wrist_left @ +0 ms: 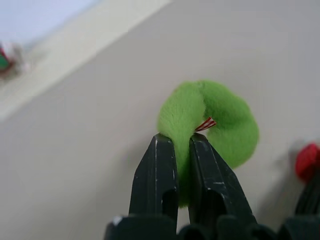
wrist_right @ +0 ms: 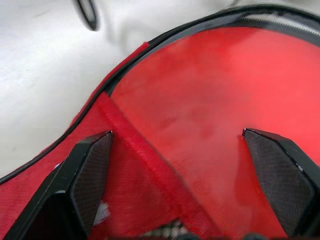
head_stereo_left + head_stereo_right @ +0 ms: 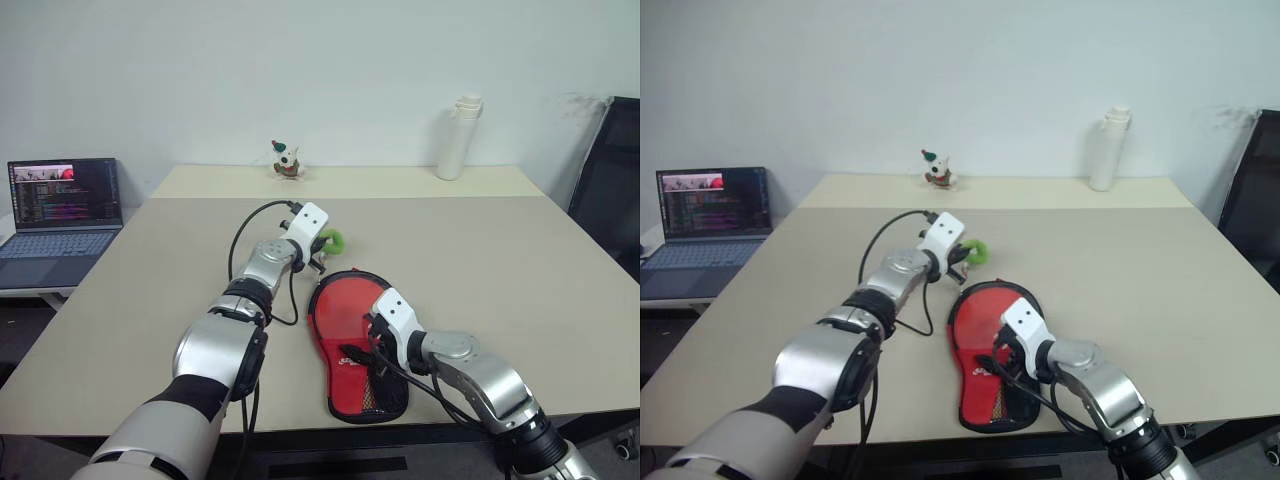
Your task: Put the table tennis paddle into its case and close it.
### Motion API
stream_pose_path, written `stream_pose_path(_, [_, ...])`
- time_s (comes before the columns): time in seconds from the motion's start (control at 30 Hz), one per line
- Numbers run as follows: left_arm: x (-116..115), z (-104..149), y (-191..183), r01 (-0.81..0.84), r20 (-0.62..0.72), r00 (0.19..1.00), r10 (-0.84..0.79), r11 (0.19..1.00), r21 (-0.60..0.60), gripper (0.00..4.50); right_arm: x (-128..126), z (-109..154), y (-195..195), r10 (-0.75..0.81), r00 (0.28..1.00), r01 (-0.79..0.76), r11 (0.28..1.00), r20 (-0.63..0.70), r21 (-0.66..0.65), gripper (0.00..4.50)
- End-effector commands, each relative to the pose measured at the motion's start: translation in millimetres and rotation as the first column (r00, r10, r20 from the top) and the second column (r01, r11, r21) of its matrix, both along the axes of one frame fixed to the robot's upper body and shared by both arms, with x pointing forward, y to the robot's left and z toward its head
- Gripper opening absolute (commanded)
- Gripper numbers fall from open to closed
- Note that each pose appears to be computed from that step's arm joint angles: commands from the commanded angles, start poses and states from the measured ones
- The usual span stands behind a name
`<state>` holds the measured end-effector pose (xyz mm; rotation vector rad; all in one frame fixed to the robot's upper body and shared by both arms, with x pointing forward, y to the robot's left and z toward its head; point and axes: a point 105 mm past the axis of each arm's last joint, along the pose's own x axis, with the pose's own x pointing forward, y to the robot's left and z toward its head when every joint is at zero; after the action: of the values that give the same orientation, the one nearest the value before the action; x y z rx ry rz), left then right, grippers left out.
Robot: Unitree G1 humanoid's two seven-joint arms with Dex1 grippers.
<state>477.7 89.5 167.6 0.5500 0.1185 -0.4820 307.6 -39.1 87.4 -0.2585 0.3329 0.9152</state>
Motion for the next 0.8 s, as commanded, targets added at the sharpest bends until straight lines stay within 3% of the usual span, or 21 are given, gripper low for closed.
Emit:
stream_pose_path(0.03, [2,37,-27,0.043,0.163,0.985,-0.057,0.996,0.083,0.02,-20,-30,-6,0.007,0.993,-0.015,0.998,-0.120,-0.066,4.50])
stream_pose_path(0.3, [-13,28,-86,0.164,0.265,0.921,-0.284,0.902,0.399,0.02,-45,-37,-7,0.013,0.985,-0.026,0.997,-0.170,-0.075,4.50])
stream_pose_path(0.53, [-29,24,-127,0.252,0.279,0.877,-0.391,0.869,0.426,0.02,-60,-42,-12,0.021,0.979,-0.042,0.994,-0.201,-0.098,4.50])
stream_pose_path(0.8, [-43,11,-148,0.342,0.239,0.850,-0.470,0.836,0.429,0.02,-50,-39,-19,-0.004,0.983,-0.016,0.994,-0.181,-0.108,4.50])
